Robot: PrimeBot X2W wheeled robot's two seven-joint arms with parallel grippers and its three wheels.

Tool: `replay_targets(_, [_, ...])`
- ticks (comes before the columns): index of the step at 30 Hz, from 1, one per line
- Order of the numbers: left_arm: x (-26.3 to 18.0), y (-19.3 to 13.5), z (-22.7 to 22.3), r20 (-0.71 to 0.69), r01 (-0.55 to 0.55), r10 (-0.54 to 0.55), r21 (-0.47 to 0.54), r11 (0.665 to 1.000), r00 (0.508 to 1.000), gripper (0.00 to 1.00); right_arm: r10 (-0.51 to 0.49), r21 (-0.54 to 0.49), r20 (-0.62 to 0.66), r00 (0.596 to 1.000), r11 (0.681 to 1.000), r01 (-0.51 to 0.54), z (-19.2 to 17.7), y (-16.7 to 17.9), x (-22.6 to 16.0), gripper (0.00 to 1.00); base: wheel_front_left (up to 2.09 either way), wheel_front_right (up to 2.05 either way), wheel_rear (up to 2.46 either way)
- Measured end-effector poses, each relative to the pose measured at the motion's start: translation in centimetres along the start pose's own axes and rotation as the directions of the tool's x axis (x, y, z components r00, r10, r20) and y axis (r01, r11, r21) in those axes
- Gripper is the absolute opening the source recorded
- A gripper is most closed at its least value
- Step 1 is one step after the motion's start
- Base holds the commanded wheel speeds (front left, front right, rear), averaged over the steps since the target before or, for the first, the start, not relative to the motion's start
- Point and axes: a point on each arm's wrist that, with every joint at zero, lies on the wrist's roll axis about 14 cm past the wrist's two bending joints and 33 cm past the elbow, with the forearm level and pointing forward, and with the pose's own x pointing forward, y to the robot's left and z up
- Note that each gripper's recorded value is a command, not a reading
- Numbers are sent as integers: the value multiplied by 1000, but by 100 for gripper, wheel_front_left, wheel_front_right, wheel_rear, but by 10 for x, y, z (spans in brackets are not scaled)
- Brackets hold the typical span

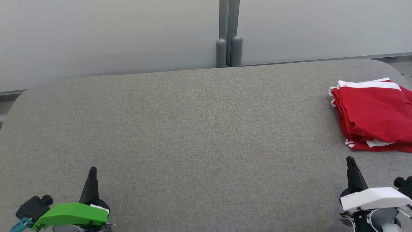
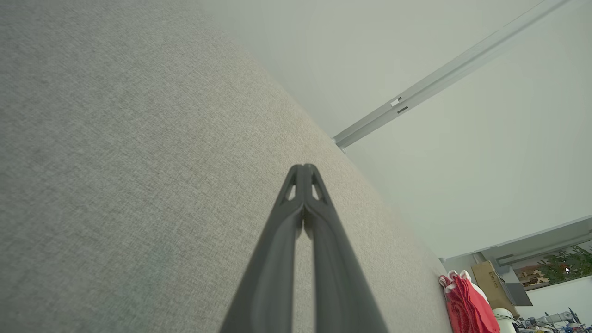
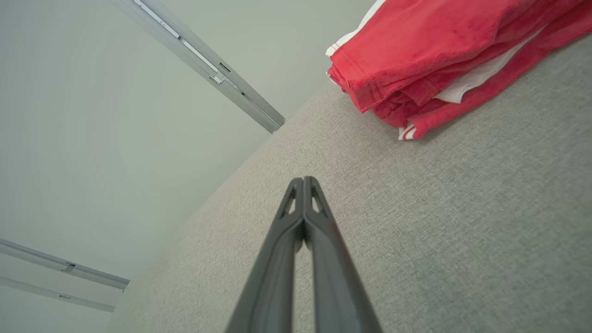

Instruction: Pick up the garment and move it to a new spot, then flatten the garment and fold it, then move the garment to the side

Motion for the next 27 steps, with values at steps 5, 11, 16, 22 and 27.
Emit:
replay_targets(5, [2,-2,1,1,0,0,-60,998,1000,0,6,71,-1,1000,997,-6,1,3,3,0,0,0,0])
replay_targets(11, [3,-3,3,4,6,-5,-124,992,1000,0,7,151,-9,1000,989,-5,0,4,4,0,0,0,0])
replay_targets(16, [5,-5,5,8,10,-9,-178,984,1000,0,15,213,-10,1000,977,-12,1,7,6,0,0,0,0])
replay_targets(22, [7,-7,7,11,18,-16,-231,973,1000,0,22,282,-15,1000,959,-17,1,9,8,0,0,0,0])
replay_targets(27, [8,-9,9,17,24,-20,-276,961,1000,0,29,337,-18,999,941,-21,1,11,10,0,0,0,0])
